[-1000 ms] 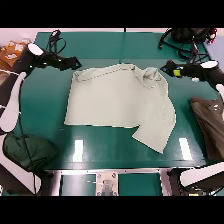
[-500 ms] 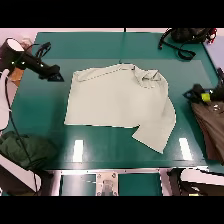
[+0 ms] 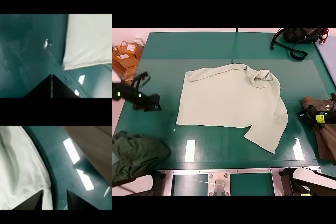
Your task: Fold the shirts.
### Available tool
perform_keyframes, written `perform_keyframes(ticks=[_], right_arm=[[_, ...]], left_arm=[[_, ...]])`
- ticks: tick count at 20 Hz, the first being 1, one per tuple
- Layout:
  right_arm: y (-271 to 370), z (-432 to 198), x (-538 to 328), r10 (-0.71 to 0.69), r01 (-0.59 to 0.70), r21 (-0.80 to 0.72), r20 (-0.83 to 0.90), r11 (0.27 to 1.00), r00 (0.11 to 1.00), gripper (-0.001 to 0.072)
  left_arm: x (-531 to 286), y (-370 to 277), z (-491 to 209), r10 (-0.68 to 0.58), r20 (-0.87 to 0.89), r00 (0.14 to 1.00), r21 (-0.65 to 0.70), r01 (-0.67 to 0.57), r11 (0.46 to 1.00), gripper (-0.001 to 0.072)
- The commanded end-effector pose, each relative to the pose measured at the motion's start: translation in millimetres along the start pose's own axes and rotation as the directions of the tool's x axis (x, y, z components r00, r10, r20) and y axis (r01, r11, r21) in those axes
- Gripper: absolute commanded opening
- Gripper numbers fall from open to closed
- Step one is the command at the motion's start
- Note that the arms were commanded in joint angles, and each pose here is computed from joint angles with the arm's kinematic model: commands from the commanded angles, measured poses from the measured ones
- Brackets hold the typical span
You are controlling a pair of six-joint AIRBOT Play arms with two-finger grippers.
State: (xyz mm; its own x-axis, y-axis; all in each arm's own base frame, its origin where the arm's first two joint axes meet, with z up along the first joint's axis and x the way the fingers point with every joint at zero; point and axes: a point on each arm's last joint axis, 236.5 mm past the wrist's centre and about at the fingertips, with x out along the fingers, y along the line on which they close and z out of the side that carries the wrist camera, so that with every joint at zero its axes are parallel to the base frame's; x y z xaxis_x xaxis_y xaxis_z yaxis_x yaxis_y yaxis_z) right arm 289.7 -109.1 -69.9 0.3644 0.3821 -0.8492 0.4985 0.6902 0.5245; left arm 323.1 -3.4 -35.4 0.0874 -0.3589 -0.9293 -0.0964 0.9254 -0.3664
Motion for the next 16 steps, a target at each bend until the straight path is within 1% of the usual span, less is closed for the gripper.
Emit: perform_keyframes(ticks=[1, 3, 5, 7, 11, 14, 16], right_arm=[[-3, -10, 6, 0.004, -0.004, 0.014, -0.018, 1.0, 1.0, 0.0349], [0, -10, 9, 0.002, -0.002, 0.002, -0.019, 1.0, 1.0, 0.0348], [3, -8, 11, -0.003, 0.003, -0.015, -0.016, 1.0, 1.0, 0.0348], [5, -7, 14, -0.008, 0.008, -0.025, -0.009, 1.0, 1.0, 0.0348], [4, -7, 16, -0.007, 0.007, -0.018, -0.017, 1.0, 1.0, 0.0349], [2, -14, 23, 0.004, -0.004, -0.001, -0.058, 1.0, 0.998, 0.0355], [0, -18, 26, 0.01, -0.009, 0.008, -0.078, 1.0, 0.997, 0.0393]], left_arm=[[30, 6, -14, -0.041, 0.113, 0.993, -0.126, 0.055, 0.991, 0.0432], [45, -5, -10, -0.114, 0.148, 0.982, -0.178, 0.139, 0.974, 0.0417], [61, -23, -17, -0.218, 0.127, 0.968, -0.187, 0.239, 0.953, 0.0417], [75, -32, -25, -0.287, 0.098, 0.953, -0.219, 0.302, 0.928, 0.0417], [90, -48, -39, -0.391, 0.047, 0.919, -0.241, 0.39, 0.889, 0.0417], [101, -50, -40, -0.426, 0.033, 0.904, -0.247, 0.42, 0.873, 0.0417], [101, -52, -38, -0.438, 0.038, 0.898, -0.238, 0.434, 0.869, 0.0413]])
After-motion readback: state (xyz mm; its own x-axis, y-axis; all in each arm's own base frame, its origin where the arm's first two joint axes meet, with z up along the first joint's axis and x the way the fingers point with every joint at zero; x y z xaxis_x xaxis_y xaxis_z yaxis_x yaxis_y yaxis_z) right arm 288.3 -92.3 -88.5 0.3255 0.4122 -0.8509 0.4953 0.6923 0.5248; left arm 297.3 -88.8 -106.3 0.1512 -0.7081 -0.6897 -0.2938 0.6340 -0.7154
